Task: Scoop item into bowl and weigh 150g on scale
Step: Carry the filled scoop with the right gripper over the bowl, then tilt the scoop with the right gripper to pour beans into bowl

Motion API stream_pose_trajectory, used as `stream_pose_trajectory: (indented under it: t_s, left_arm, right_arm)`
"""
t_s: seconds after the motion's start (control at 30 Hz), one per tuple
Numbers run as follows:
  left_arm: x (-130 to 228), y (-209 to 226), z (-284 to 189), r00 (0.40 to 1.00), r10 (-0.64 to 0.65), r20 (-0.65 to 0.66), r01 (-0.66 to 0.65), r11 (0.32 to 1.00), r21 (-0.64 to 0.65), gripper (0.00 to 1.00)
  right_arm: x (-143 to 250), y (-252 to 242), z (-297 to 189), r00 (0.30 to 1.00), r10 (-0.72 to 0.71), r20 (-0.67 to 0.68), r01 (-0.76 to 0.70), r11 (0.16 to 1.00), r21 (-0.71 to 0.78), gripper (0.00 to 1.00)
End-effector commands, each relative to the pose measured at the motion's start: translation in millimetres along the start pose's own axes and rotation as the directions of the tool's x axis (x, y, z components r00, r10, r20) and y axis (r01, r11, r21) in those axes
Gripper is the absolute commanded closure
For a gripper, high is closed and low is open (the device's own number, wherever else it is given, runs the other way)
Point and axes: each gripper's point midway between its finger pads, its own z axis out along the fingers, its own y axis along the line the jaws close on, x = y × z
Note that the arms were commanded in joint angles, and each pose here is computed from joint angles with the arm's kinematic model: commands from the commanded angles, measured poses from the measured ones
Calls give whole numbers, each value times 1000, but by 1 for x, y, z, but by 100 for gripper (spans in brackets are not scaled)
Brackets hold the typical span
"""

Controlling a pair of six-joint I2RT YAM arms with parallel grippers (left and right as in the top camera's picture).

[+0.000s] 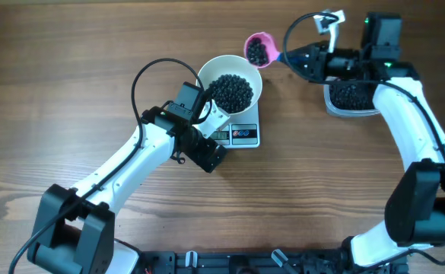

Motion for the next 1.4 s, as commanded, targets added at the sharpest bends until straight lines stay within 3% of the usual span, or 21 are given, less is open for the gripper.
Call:
stream_pose_trajectory:
  t_s: [0.0, 0.27, 0.43, 0.57, 0.83, 0.97, 1.07, 1.13, 1.37]
  left_arm:
    - [0, -2, -2, 1000, -4, 9, 4, 1000, 7, 0]
    - [0, -2, -2, 1000, -4, 9, 4, 1000, 7, 0]
    - [0, -2, -2, 1000, -4, 9, 4, 1000, 7, 0]
    - [0, -2, -2, 1000, -4, 9, 4, 1000, 7, 0]
    - [0, -2, -2, 1000, -4, 9, 4, 1000, 7, 0]
    - [0, -2, -2, 1000, -4, 9, 4, 1000, 7, 0]
    - [0, -2, -2, 1000, -4, 9, 4, 1000, 7, 0]
    - [0, -2, -2, 1000, -4, 9, 4, 1000, 7, 0]
    - [0, -2, -2, 1000, -4, 9, 4, 1000, 7, 0]
  right_arm:
    - [1, 9, 14, 998, -64, -22, 64, 997, 39, 96]
    - [19, 21, 46, 952, -283, -113, 289, 956, 42, 96]
    - [18, 9, 47, 931, -336, -141, 352, 930, 108, 96]
    - [12, 5, 45, 881, -434, -188, 467, 862, 197, 96]
    - [-2, 27, 22, 730, -637, -248, 682, 699, 215, 96]
    - [-13, 35, 13, 617, -729, -296, 787, 569, 239, 96]
    - [-19, 33, 8, 473, -790, -390, 880, 406, 245, 96]
    - [-19, 32, 9, 430, -801, -417, 902, 362, 235, 96]
    - [-22, 33, 10, 376, -824, -423, 925, 309, 220, 96]
